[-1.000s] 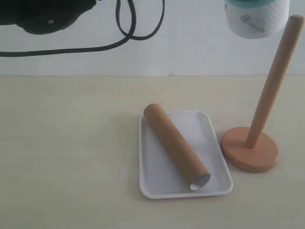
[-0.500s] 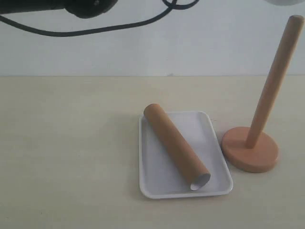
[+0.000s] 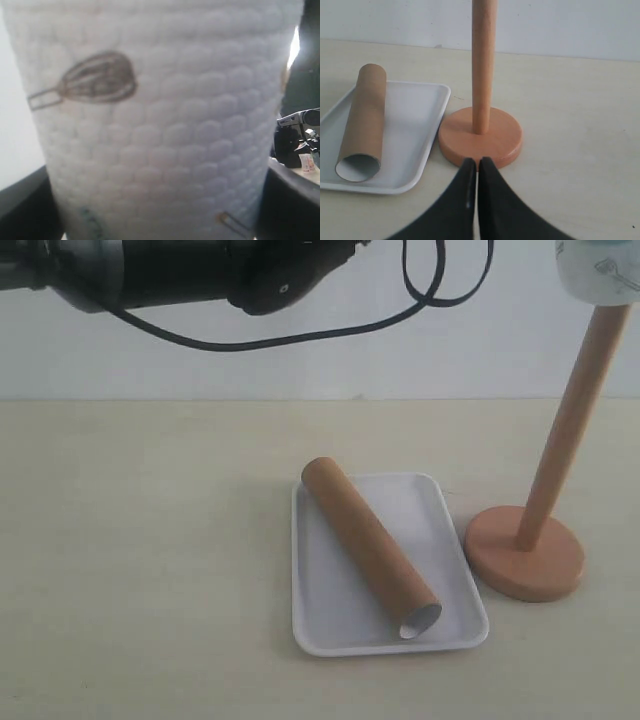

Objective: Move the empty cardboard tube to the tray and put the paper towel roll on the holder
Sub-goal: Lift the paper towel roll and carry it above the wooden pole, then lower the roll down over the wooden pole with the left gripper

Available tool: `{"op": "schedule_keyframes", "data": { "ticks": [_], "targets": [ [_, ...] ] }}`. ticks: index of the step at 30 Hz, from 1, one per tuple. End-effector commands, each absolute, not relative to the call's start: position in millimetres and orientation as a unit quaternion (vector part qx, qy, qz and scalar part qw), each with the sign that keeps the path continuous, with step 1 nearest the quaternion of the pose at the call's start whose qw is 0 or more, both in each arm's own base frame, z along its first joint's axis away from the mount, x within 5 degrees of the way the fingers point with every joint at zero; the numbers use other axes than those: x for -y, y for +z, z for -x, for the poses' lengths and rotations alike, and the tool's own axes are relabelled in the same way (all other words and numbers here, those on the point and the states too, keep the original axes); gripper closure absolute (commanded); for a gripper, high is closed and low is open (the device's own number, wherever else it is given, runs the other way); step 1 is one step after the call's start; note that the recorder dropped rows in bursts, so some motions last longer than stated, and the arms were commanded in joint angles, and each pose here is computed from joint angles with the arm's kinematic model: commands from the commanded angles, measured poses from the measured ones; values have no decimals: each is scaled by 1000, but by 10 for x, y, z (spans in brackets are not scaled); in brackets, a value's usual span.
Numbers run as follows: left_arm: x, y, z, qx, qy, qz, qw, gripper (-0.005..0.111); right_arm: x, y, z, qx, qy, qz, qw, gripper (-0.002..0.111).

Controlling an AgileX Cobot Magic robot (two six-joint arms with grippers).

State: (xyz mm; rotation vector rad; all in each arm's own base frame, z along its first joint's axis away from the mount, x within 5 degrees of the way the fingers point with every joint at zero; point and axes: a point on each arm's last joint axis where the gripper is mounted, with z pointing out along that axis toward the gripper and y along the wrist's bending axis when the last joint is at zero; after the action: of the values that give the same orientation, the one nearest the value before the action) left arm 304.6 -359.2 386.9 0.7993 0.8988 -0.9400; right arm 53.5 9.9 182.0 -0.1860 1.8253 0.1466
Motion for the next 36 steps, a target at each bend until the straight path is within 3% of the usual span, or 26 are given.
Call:
{"op": "schedule_keyframes", "data": {
  "ticks": [1, 12, 24, 36],
  "targets": [
    [3623, 3868, -3057, -412, -435, -352, 719, 103, -95, 1828, -535, -787, 60, 81, 609, 107],
    [3735, 3571, -3155, -442, -445, -357, 692, 103, -95, 1828, -535, -787, 60, 81, 609, 107],
    [3921, 2920, -3340, -495, -436, -371, 654, 103, -95, 1828, -535, -787, 60, 81, 609, 107],
    [3958, 2758, -3367, -507, -419, -391, 644, 103, -95, 1828, -535, -787, 60, 81, 609, 107]
  ]
}}
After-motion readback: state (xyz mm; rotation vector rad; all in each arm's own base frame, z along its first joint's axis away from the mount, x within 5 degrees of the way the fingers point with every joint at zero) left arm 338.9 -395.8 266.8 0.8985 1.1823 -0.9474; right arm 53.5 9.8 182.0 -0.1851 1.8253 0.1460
